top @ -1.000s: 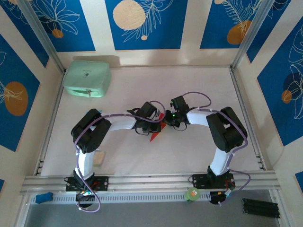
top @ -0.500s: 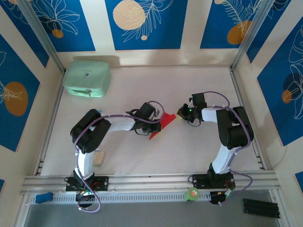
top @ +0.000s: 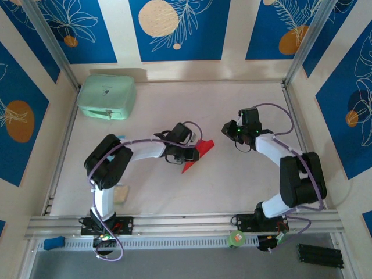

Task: Fold a paper plane with a square sheet of paper (pick it up from the middle)
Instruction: Fold the wing for the fifth time at the center of the table, then turn over a paper plane at the center of the table.

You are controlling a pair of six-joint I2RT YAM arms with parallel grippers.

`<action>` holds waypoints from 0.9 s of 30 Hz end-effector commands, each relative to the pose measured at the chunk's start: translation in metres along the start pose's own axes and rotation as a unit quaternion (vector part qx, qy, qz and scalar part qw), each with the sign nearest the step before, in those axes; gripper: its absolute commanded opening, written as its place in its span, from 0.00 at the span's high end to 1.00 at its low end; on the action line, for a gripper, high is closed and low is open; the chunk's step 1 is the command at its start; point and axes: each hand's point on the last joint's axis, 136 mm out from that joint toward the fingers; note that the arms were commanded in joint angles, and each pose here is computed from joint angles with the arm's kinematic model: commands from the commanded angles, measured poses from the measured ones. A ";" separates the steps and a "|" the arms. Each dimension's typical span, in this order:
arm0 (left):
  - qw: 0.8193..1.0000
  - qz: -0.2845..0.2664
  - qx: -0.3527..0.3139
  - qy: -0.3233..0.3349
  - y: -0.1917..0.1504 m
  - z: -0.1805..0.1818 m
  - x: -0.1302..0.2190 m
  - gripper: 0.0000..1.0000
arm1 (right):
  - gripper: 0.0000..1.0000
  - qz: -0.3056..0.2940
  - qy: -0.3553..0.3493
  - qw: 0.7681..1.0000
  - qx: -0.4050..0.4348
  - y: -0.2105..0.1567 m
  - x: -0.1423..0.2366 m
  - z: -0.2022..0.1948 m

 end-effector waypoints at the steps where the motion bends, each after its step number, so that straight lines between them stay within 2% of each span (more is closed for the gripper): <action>1: 0.997 -0.063 -0.003 -0.034 0.037 -0.023 0.055 0.67 | 0.74 0.035 -0.057 0.998 0.005 -0.023 0.009 -0.010; 7: 0.992 -0.113 0.049 0.027 0.040 0.043 0.099 0.46 | 0.54 0.072 -0.146 0.987 0.015 -0.057 0.016 -0.003; 11: 0.986 -0.129 0.065 0.086 0.033 0.085 0.118 0.32 | 0.50 0.104 -0.198 0.975 0.016 -0.085 0.008 0.011; 16: 0.975 -0.145 0.048 0.160 0.027 0.116 0.136 0.12 | 0.41 0.120 -0.251 0.961 0.005 -0.116 -0.010 0.028; 21: 0.969 -0.148 0.036 0.197 0.021 0.130 0.144 0.04 | 0.36 0.095 -0.312 0.945 0.012 -0.123 -0.021 0.030; 27: 0.970 -0.140 0.036 0.198 0.017 0.134 0.141 0.03 | 0.38 0.101 -0.361 0.927 0.005 -0.129 -0.028 0.019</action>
Point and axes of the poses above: each hand's point on the last joint's axis, 136 mm out from that joint toward the fingers, its own x axis back along the fingers, its own z axis along the line the jaws close on, y = z × x, and after that the axes turned 5 degrees about -x, right-handed
